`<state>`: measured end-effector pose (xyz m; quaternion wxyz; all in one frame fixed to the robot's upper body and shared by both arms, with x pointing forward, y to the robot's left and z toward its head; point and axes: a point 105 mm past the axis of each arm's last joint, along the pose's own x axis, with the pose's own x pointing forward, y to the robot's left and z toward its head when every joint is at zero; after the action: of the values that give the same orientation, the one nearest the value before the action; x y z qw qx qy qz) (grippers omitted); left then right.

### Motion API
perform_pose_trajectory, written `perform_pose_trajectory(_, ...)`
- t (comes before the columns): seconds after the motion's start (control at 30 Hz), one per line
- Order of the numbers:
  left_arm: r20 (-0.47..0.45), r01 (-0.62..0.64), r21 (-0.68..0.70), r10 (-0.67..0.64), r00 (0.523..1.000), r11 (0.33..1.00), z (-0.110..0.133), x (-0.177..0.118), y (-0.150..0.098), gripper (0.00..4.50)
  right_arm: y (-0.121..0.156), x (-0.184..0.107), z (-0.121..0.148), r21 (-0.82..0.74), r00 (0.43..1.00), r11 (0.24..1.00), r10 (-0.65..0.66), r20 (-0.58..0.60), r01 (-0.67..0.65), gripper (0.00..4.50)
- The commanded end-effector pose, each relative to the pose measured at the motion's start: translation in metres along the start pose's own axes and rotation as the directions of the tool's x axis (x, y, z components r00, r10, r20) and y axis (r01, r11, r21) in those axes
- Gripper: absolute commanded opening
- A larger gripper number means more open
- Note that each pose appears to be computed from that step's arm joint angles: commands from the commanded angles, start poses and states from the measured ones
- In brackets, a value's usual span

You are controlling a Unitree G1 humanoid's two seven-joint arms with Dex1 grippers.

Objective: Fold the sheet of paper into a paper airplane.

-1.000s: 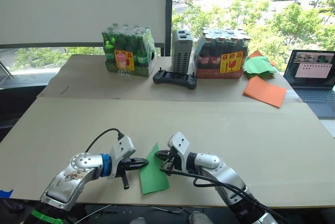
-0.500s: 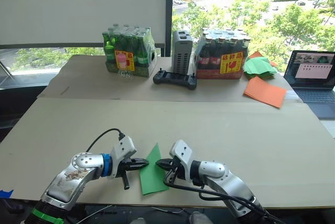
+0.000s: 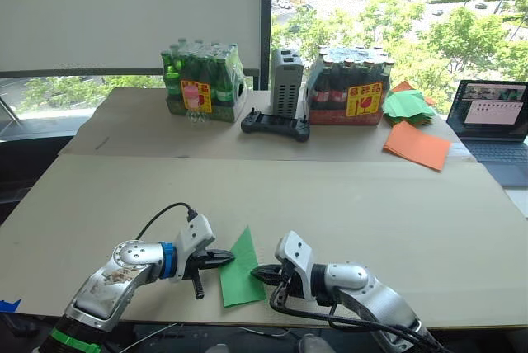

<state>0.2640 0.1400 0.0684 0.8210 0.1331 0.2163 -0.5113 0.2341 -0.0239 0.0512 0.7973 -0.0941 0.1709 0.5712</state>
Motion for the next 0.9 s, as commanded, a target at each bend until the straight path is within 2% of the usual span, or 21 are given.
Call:
perform_pose_trajectory(0.03,-0.058,0.006,-0.028,-0.008,0.998,1.000,-0.014,0.002,-0.003,0.03,0.020,-0.003,-0.049,0.126,0.980,0.990,0.089,-0.177,-0.068,0.00)
perform_pose_trajectory(0.23,-0.059,0.004,-0.026,-0.005,0.998,1.000,-0.014,0.002,-0.001,0.03,0.025,-0.010,-0.053,0.097,0.967,0.988,0.135,-0.216,-0.116,0.00)
perform_pose_trajectory(0.9,-0.056,0.007,-0.023,-0.008,0.998,1.000,-0.013,0.003,0.000,0.03,0.037,-0.027,-0.044,-0.005,0.946,0.975,0.217,-0.240,-0.224,0.00)
